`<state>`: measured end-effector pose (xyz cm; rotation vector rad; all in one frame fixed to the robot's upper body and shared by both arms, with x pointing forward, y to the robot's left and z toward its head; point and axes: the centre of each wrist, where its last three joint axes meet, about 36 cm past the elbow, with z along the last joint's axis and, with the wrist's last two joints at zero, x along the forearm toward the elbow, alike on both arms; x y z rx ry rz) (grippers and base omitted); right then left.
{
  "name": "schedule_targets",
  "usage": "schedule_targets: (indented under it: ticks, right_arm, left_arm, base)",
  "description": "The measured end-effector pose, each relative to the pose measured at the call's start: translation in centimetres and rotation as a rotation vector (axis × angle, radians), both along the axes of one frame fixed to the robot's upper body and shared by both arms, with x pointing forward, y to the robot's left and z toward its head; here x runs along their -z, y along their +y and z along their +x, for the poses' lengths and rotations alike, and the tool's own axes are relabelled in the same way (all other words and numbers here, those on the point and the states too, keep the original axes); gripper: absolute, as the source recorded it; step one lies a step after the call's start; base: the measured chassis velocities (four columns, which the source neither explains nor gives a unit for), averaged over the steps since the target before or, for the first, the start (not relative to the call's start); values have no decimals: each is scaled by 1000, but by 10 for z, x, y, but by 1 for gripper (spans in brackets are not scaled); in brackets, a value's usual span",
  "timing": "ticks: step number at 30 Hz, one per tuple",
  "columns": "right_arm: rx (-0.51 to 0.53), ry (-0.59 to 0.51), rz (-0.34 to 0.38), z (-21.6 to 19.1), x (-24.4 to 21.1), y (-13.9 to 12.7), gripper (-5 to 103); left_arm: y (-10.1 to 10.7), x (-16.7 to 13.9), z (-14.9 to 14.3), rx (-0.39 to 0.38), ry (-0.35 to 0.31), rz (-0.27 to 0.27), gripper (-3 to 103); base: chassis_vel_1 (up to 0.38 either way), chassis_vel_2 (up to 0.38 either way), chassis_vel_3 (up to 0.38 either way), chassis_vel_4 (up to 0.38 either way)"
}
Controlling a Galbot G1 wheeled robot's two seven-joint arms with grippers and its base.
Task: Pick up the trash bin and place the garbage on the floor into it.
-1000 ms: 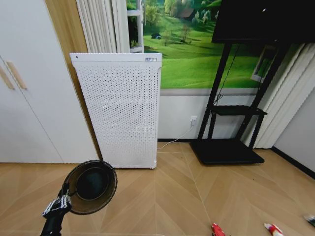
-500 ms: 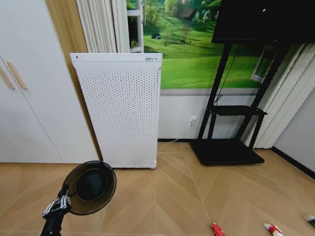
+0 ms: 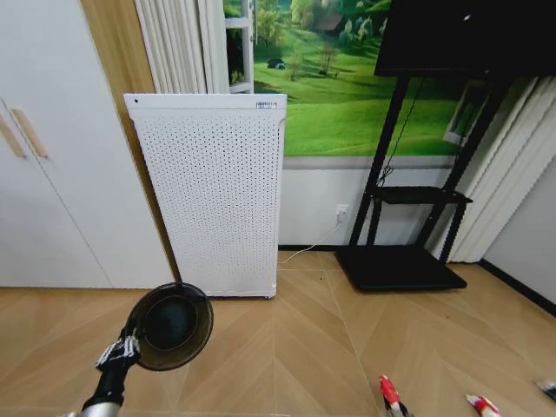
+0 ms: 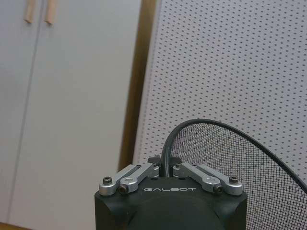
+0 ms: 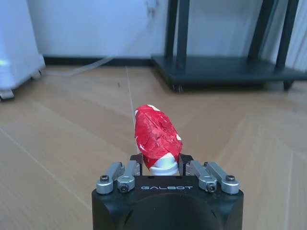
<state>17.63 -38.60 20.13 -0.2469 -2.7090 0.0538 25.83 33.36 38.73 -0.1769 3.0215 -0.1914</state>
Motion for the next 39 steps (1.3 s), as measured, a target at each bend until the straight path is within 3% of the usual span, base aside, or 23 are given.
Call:
schedule_targets:
  ticks: [1,4,5,8,10,12,13,15,16,17,19,22,24,26,27,28,31,39]
  right_arm:
    - [0,0,0,0,0,0,37]
    - [-43,-89,-40,-4,-23,8,37]
    - [-43,-89,-40,-4,-23,8,37]
    - [-120,-170,-62,-11,-49,17,36]
    - [-143,-186,-65,-11,-55,19,36]
    - [-238,-233,-75,-8,-74,22,36]
    - [-238,-233,-75,-8,-74,22,36]
    - [-326,-271,-79,-7,-90,25,36]
    - [-346,-279,-78,-8,-94,26,36]
    - [-346,-279,-78,-8,-94,26,36]
    - [-384,-294,-77,-13,-105,28,36]
    - [-401,-298,-75,-16,-109,30,36]
    - [-450,-318,-57,-20,-118,36,36]
    - [-462,-323,-47,-22,-119,37,36]
    - [-503,-339,-33,-26,-119,39,36]
    - [-519,-345,-32,-27,-120,40,36]
    - [-562,-369,-21,-28,-127,41,36]
    - [-681,-436,-1,-16,-150,51,35]
  left_arm:
    - [0,0,0,0,0,0,7]
    - [-19,28,41,137,32,-2,7]
    - [-19,28,41,137,32,-2,7]
    - [-50,56,72,296,62,32,7]
    - [-57,61,76,328,66,33,7]
    - [-77,76,84,423,83,12,7]
    - [-77,76,84,423,83,12,7]
    - [-99,90,88,520,87,-11,7]
    - [-109,94,88,570,93,-22,7]
    - [-109,94,88,570,93,-22,7]
    - [-136,106,92,687,109,-41,7]
    - [-149,112,97,723,112,-50,7]
    - [-175,123,107,757,118,-80,7]
    - [-182,127,110,768,119,-82,7]
    - [-202,136,114,793,128,-88,7]
    - [-208,139,115,799,131,-89,7]
    - [-222,143,116,806,131,-95,7]
    - [-231,137,104,836,146,-134,7]
  base:
    - [0,0,0,0]
    - [0,0,0,0]
    - [0,0,0,0]
    - [0,0,0,0]
    - [0,0,0,0]
    - [0,0,0,0]
    - [0,0,0,0]
    - [0,0,0,0]
    - [0,0,0,0]
    - [0,0,0,0]
    - [0,0,0,0]
    - [0,0,0,0]
    - [0,0,0,0]
    - [0,0,0,0]
    - [0,0,0,0]
    - [0,0,0,0]
    - [0,0,0,0]
    - [0,0,0,0]
